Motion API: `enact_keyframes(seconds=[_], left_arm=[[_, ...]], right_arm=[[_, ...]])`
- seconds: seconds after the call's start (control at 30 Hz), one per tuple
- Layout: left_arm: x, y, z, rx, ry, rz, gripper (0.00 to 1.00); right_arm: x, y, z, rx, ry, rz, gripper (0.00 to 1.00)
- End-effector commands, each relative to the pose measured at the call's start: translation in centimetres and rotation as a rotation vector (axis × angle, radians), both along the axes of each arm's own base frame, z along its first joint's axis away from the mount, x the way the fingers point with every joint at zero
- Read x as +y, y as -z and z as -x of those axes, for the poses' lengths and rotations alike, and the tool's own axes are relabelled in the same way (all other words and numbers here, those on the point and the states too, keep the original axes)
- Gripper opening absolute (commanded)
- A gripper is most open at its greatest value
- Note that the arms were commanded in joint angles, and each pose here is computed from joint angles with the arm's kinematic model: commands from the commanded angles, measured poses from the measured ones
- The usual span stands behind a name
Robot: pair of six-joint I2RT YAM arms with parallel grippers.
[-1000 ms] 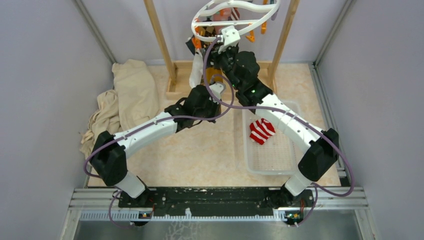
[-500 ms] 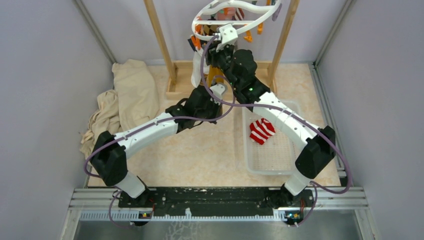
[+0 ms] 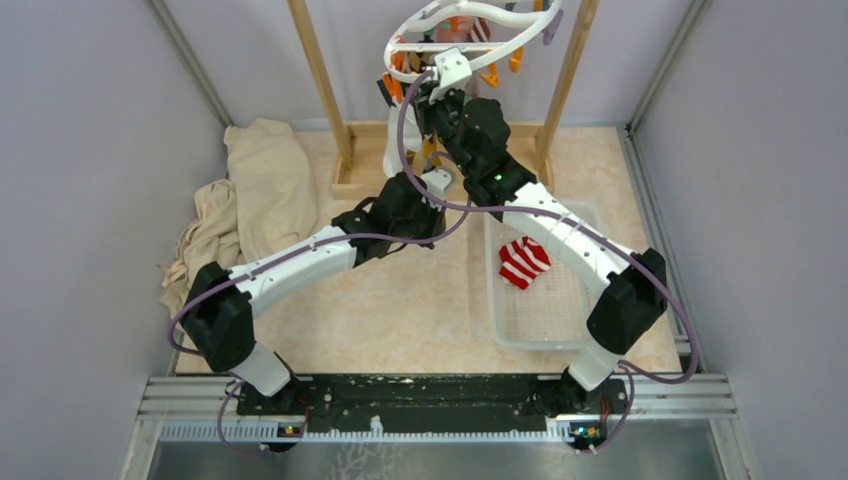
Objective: Remove the socks clipped to the hanger
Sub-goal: Remove the sock from the hanger.
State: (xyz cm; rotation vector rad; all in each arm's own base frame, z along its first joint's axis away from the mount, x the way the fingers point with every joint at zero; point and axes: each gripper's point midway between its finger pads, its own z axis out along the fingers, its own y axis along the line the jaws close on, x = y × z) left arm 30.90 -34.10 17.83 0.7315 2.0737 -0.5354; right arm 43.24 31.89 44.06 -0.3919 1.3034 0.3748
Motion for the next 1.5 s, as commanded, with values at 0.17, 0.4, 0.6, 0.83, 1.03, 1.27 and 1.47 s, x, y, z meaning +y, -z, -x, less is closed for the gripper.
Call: enact_keyframes(seconds=[0.17,0.4,0.6,0.83,1.03,1.27,1.47], left_arm=[[0.0,-0.4,0.1,-0.011,0.007,-0.009,0.0],[0.1,-0.7,0.0,-0.019,0.001,-0.007,0.0],[0.1,-0.7,0.0,-0.021,0.002,-0.008,0.0],[0.0,-1.0,0.0,-0.022,0.005,-0.001,0.0],[0.0,-1.0,0.1,-0.021,0.005,-0.002,0.0],[0.2,-1.2,0.2,-0.023,0.004,0.003,0.0],[0.2,-2.7,0.4,-0.04,0.008,0.029,0.0]], right_arm=[[-2.0,-4.9,1.7,-0.096,0.009,-0.099,0.45],[-2.8,-4.3,1.9,-0.075,0.04,-0.101,0.64],[-3.4,-4.5,1.5,-0.064,0.079,-0.095,0.68],[-2.8,-4.5,0.5,-0.05,0.087,-0.073,0.48],[-2.8,-3.9,0.7,-0.043,0.068,-0.079,0.03],[-3.2,-3.8,1.2,-0.043,0.059,-0.077,0.2],[-3.7,-3.4,2.2,-0.029,0.045,-0.085,0.68]])
